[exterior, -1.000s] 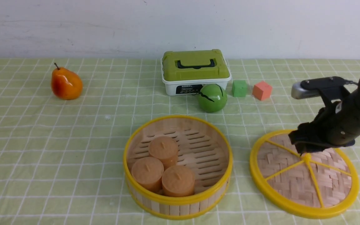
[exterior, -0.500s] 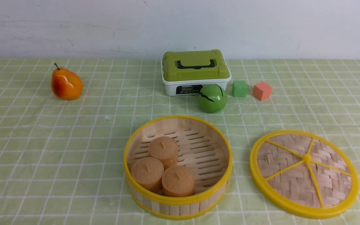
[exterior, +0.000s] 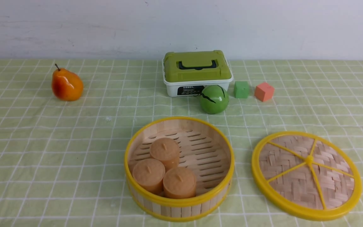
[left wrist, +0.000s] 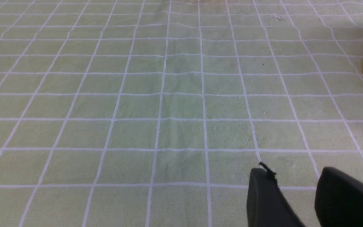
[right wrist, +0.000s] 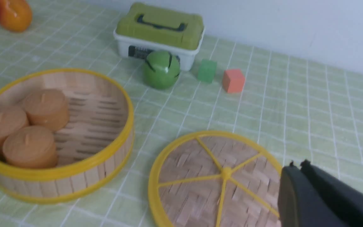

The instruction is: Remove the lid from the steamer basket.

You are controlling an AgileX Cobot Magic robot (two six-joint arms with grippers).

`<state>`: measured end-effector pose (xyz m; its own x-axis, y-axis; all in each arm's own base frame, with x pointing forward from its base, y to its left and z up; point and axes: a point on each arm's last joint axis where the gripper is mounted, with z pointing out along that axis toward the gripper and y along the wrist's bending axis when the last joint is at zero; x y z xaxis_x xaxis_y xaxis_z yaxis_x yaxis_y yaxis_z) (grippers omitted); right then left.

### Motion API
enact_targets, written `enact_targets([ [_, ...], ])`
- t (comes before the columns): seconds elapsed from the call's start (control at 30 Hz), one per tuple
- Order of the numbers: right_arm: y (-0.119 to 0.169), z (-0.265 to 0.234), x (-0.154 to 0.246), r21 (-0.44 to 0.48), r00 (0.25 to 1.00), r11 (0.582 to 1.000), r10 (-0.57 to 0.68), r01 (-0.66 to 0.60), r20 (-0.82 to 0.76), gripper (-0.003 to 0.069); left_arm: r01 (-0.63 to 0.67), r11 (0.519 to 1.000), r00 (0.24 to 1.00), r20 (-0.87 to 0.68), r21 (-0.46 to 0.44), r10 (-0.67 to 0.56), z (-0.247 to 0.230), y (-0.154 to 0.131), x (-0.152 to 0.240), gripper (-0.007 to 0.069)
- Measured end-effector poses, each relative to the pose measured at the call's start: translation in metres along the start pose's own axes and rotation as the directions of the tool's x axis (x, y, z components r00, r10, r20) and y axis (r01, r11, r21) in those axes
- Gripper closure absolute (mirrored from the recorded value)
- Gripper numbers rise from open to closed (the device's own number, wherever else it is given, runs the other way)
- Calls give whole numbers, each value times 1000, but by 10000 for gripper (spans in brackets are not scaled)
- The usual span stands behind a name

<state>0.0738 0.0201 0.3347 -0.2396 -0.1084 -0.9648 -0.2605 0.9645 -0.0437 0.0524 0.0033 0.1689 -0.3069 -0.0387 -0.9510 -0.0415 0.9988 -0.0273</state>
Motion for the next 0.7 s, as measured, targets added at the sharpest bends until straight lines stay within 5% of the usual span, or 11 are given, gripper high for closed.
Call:
enact_targets([
  [0.2, -4, 15, 44, 72, 975, 997, 6, -23, 220, 670, 0, 1000, 1000, 0, 0, 0, 0, 0, 0, 386],
  [0.4, -6, 28, 92, 113, 962, 993, 11, -44, 274, 665, 0, 1000, 1000, 0, 0, 0, 0, 0, 0, 386],
  [0.47, -6, 31, 114, 28, 967, 997, 59, -68, 246, 663, 0, 1000, 1000, 0, 0, 0, 0, 0, 0, 386],
  [0.5, -6, 31, 118, 115, 968, 988, 70, -100, 241, 662, 0, 1000, 1000, 0, 0, 0, 0, 0, 0, 386],
  [0.7, -9, 21, 142, 210, 958, 946, 204, -246, 203, 656, 0, 1000, 1000, 0, 0, 0, 0, 0, 0, 386],
])
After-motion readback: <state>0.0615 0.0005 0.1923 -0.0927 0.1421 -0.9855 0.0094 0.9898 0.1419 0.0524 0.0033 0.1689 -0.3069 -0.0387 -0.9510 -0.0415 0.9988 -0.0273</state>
